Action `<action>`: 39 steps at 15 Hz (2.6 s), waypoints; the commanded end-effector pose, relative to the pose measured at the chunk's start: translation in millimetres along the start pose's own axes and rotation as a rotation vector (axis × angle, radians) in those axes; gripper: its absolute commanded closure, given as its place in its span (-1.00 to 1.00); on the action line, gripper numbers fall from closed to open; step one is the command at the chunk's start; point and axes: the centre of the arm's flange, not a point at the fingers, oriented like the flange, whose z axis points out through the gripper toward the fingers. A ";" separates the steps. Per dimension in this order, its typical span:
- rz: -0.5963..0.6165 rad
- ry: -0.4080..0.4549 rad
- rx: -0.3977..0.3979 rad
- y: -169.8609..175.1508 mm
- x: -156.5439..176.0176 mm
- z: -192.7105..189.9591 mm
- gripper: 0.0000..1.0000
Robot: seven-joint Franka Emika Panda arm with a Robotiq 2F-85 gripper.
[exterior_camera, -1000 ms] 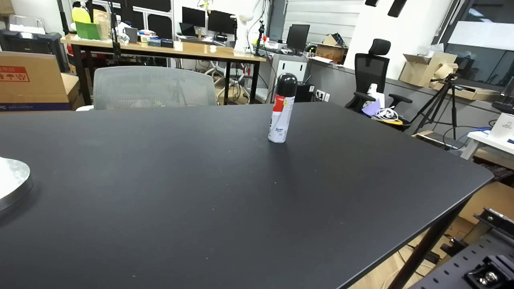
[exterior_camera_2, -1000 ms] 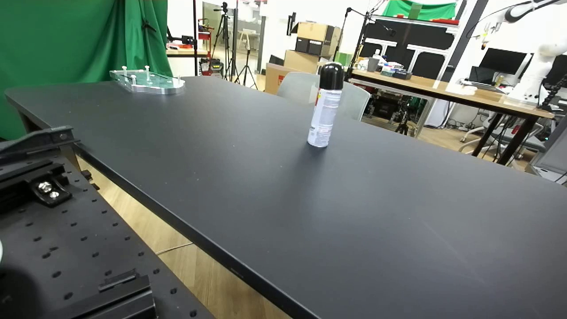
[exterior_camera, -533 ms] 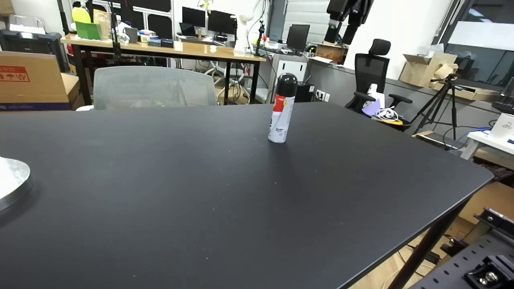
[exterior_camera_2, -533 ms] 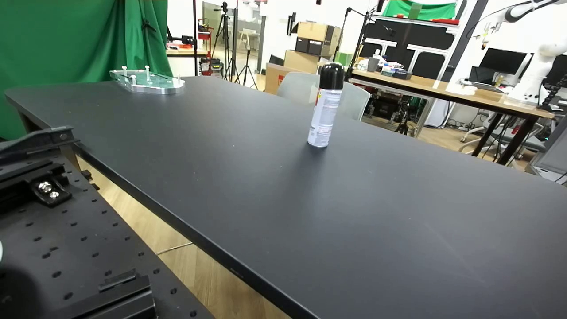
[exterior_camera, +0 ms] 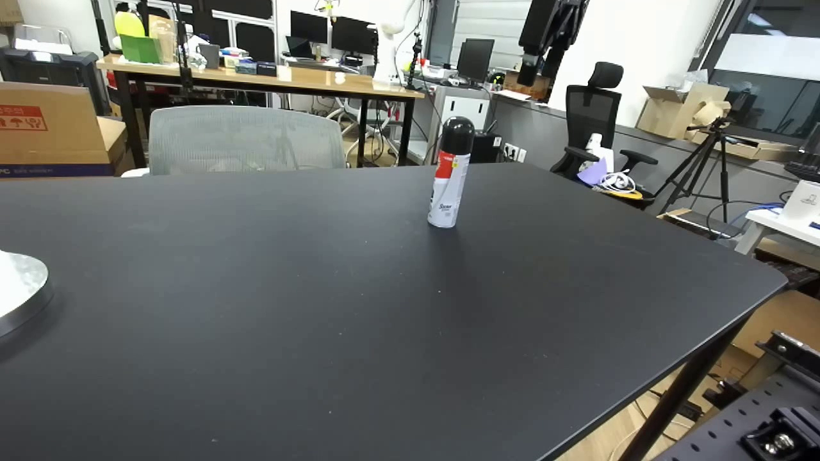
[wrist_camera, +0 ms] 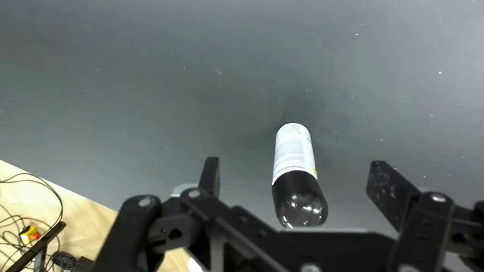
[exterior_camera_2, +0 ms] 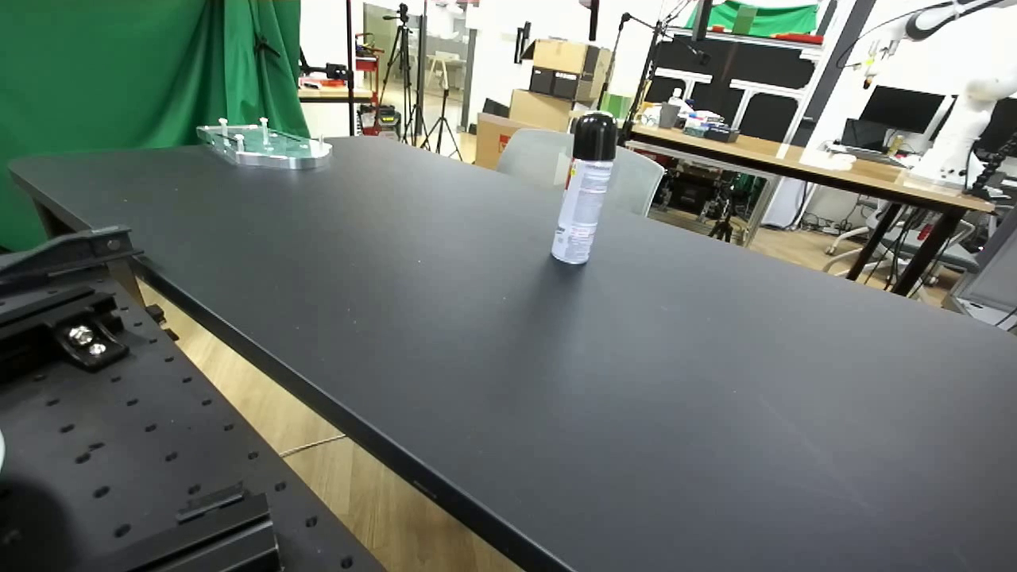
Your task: Take the top off the bottle
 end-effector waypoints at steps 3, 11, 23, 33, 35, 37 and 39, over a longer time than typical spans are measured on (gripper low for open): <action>-0.099 -0.045 -0.034 -17.4 37.8 31.8 -1.00; -0.172 -0.047 -0.029 -29.5 82.2 67.1 -1.00; -0.215 -0.053 -0.013 -32.5 112.2 88.9 -0.19; -0.182 -0.042 -0.022 -22.4 98.9 61.7 0.37; -0.188 -0.049 0.006 -22.3 94.3 52.4 0.37; -0.198 -0.063 0.050 -23.6 89.4 45.4 0.37; -0.219 -0.077 0.109 -27.8 83.3 37.7 0.37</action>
